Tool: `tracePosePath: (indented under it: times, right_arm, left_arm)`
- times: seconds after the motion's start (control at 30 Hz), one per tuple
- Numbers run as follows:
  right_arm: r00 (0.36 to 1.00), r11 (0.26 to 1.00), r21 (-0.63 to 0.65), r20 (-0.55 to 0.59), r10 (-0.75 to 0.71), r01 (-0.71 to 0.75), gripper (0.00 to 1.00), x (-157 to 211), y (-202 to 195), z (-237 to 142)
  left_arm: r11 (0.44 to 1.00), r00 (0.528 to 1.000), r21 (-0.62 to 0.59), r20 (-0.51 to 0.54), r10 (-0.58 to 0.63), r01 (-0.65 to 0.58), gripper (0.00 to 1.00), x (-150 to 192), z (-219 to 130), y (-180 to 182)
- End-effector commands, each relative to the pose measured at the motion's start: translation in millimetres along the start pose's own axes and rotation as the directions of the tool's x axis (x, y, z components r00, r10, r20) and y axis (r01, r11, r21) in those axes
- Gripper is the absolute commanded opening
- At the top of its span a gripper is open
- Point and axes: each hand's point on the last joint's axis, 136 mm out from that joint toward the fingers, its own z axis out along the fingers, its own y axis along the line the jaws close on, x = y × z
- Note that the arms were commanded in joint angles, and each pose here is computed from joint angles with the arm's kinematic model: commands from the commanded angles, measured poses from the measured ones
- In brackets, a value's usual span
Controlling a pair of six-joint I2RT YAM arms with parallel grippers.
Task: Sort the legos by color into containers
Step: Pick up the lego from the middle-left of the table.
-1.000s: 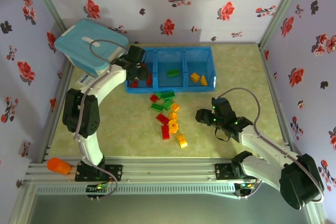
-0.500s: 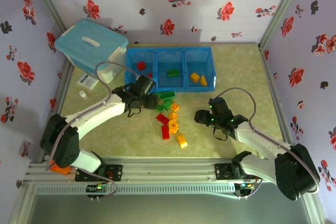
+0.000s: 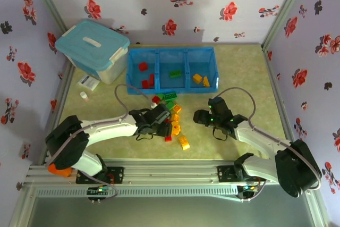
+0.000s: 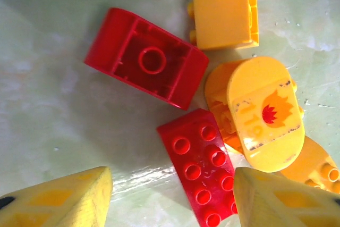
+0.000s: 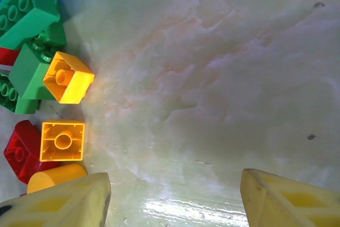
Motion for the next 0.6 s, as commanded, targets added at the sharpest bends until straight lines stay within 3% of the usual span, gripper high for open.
tracePosePath:
  times: [0.0, 0.4, 0.57]
  right_arm:
    - [1.000, 1.000, -0.022, 0.028, 0.009, -0.009, 0.66, -10.6, 11.7, -4.1]
    - [1.000, 1.000, -0.011, 0.028, -0.001, 0.001, 0.66, -10.0, 10.0, -4.0]
    - [1.000, 1.000, -0.006, 0.027, -0.002, 0.002, 0.66, -8.7, 8.1, -3.7]
  left_arm:
    - [0.999, 0.999, -0.021, -0.018, -0.029, 0.029, 0.62, 1.6, 9.1, -8.5]
    - [0.997, 0.998, -0.070, -0.066, 0.013, -0.018, 0.60, 9.6, 27.9, -17.6]
    - [0.994, 0.994, -0.108, -0.103, 0.019, -0.030, 0.54, 20.3, 39.5, -8.8]
